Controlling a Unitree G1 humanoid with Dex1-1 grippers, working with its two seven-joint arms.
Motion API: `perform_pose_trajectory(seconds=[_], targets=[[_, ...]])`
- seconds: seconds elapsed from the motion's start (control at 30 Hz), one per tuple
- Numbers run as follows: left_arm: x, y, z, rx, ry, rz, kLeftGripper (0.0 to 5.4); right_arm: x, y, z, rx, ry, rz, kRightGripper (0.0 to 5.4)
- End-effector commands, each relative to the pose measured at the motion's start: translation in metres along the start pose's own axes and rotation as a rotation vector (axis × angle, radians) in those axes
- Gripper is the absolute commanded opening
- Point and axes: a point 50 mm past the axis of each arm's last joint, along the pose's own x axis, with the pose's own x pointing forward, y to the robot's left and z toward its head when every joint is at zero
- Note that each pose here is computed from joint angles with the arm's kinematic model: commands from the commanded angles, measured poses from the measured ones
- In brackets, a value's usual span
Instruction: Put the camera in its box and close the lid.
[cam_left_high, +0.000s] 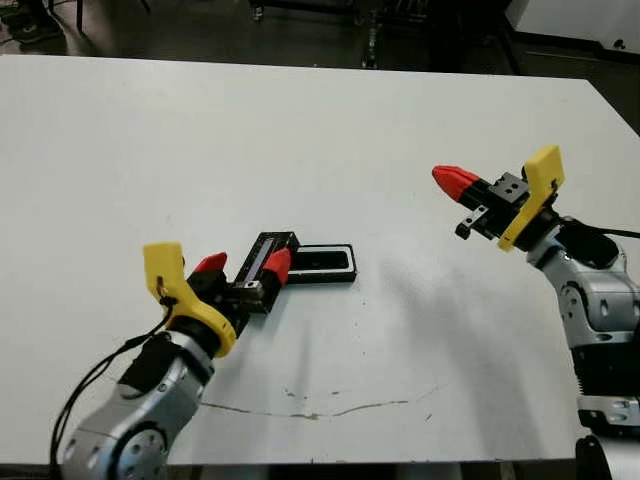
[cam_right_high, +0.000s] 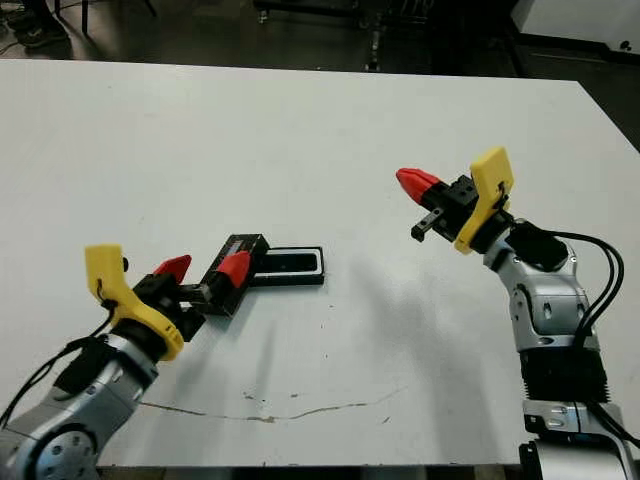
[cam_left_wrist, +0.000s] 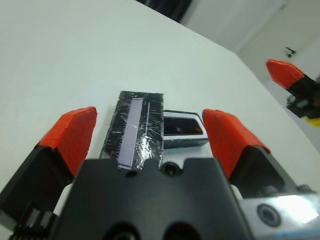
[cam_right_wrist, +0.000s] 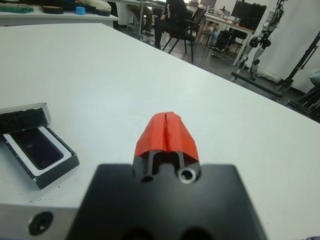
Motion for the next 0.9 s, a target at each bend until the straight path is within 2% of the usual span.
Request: perform_pose_trajectory(seconds=[0.03, 0.9], targets=[[0.001, 0.001, -0.009, -0.025, 0.018, 0.028, 5.39, -0.003, 0.0, -0.007, 0.026, 0.024, 0.005, 0.0], [0.0, 0.012, -0.016, 0.03, 0.05, 0.057, 5.39, -0.004, 0.0, -0.008, 0.028, 0.015, 0.036, 0.0]])
